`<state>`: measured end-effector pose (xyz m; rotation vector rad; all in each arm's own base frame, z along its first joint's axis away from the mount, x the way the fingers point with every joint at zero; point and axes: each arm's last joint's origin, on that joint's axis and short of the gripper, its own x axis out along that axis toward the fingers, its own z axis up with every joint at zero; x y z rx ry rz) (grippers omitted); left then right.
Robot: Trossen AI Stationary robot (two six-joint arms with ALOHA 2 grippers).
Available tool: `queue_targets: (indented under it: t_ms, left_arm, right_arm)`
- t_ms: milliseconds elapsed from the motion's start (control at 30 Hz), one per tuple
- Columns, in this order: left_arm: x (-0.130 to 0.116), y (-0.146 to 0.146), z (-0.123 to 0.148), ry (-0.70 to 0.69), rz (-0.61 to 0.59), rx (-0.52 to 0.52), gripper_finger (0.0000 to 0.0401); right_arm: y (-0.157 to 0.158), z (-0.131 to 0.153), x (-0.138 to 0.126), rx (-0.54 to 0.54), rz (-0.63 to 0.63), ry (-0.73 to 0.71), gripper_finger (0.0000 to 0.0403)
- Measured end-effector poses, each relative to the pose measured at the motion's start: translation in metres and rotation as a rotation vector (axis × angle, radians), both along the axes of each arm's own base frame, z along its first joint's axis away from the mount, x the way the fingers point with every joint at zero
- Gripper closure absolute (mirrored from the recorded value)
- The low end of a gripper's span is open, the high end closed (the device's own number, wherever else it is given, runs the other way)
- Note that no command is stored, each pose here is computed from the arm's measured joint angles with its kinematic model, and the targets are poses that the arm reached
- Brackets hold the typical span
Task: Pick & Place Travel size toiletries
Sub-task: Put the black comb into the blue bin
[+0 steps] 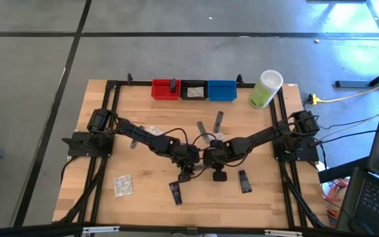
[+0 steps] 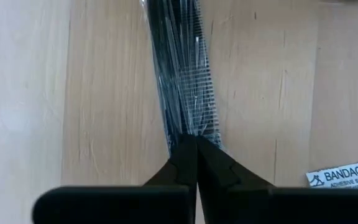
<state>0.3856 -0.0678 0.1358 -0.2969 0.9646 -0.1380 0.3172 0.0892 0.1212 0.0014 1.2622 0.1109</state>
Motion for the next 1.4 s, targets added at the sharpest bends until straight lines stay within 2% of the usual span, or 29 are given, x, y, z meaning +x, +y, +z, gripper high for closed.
queue_targets:
  t_ms: [267, 500, 700, 867, 1200, 1400]
  left_arm:
    - [0.0, 0.001, 0.0, 0.009, 0.0, -0.002, 0.0198]
    - [-0.011, 0.013, 0.006, 0.113, 0.011, -0.014, 0.0196]
    - [-0.021, 0.013, 0.021, 0.124, 0.089, 0.149, 0.0196]
    - [-0.024, 0.007, 0.025, 0.108, 0.108, 0.204, 0.0196]
    - [-0.026, 0.008, 0.017, 0.088, 0.136, 0.188, 0.0196]
    - [-0.022, 0.007, 0.019, 0.042, 0.119, 0.153, 0.0196]
  right_arm:
    - [0.0, 0.01, -0.006, 0.017, 0.007, 0.001, 0.0401]
    - [-0.003, 0.017, -0.013, -0.004, -0.008, 0.03, 0.0402]
    - [-0.004, 0.016, -0.014, -0.036, -0.028, 0.045, 0.0402]
    - [-0.005, 0.023, -0.016, -0.052, -0.034, 0.025, 0.0402]
    - [-0.001, 0.044, -0.02, -0.031, -0.066, -0.054, 0.0401]
    - [-0.004, 0.045, -0.016, -0.008, -0.119, -0.074, 0.0357]
